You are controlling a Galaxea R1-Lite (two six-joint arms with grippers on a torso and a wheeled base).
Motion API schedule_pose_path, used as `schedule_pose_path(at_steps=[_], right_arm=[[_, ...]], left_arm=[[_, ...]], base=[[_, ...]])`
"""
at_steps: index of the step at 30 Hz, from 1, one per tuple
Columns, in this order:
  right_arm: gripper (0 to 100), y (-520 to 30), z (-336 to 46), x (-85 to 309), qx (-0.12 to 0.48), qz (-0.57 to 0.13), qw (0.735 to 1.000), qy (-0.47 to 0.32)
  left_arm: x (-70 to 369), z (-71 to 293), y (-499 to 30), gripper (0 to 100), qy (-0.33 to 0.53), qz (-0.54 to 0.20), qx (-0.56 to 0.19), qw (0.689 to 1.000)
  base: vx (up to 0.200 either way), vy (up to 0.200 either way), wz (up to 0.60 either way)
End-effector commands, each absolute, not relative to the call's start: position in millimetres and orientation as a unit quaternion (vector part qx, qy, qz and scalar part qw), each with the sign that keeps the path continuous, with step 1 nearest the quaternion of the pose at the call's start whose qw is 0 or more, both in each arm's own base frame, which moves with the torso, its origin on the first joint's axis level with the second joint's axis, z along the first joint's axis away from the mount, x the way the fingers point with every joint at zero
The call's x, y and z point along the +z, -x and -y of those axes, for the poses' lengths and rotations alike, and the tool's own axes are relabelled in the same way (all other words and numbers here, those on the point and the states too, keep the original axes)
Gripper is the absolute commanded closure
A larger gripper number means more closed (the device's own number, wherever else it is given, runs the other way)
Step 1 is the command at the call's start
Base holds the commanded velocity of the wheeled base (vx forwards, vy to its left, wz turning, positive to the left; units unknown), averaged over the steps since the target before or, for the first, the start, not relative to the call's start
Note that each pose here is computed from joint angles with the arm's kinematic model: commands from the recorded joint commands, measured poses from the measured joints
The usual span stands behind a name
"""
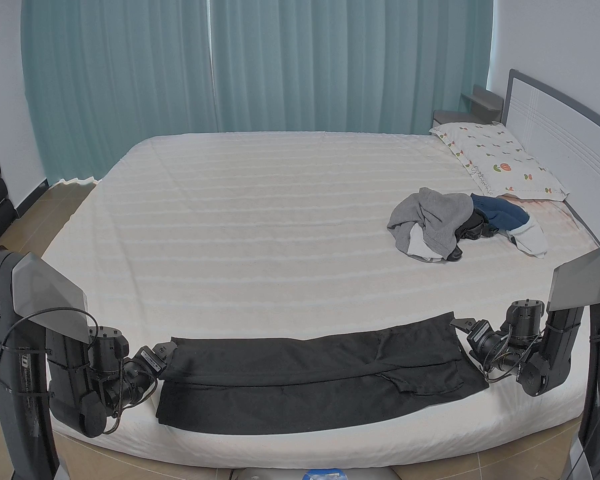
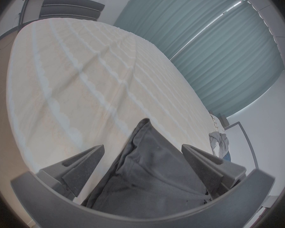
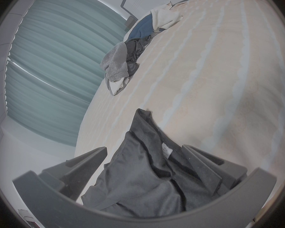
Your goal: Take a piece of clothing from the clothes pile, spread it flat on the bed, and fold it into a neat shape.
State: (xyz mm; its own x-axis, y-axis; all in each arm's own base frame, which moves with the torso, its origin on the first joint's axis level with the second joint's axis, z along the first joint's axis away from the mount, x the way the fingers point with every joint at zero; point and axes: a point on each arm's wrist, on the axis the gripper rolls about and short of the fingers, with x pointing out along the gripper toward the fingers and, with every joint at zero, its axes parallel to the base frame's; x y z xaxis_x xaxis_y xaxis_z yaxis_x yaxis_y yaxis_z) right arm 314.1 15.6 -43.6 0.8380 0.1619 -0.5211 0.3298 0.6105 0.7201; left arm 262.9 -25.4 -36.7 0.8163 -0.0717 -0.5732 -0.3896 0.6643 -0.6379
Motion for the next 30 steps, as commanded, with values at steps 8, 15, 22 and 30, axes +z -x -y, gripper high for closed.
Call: schedule_pose_path(at_steps=[8,15,22,30], right_arm=[[0,-313.7,-17.3,-44.9,-0.048,-0.283,0.852,-0.437],[0,-313.6,-17.8,-45.4,-0.048,-0.284,0.852,-0.436],[0,-313.5,-18.3,-45.9,-0.047,-0.285,0.852,-0.436],[0,-313.5,-18.3,-45.9,-0.047,-0.285,0.852,-0.436]], left_arm=[[-34.6,27.4,-263.1,0,0.395,-0.284,0.084,0.87],[-46.6,39.9,-256.7,0,0.366,-0.315,0.075,0.872],[-51.7,42.1,-249.3,0,0.335,-0.335,0.072,0.878],[-56.7,44.9,-252.6,0,0.327,-0.333,0.078,0.881]], base=[[-0.125,0.0,0.0],[0.0,0.0,0.0],[0.0,0.0,0.0],[0.0,0.0,0.0]])
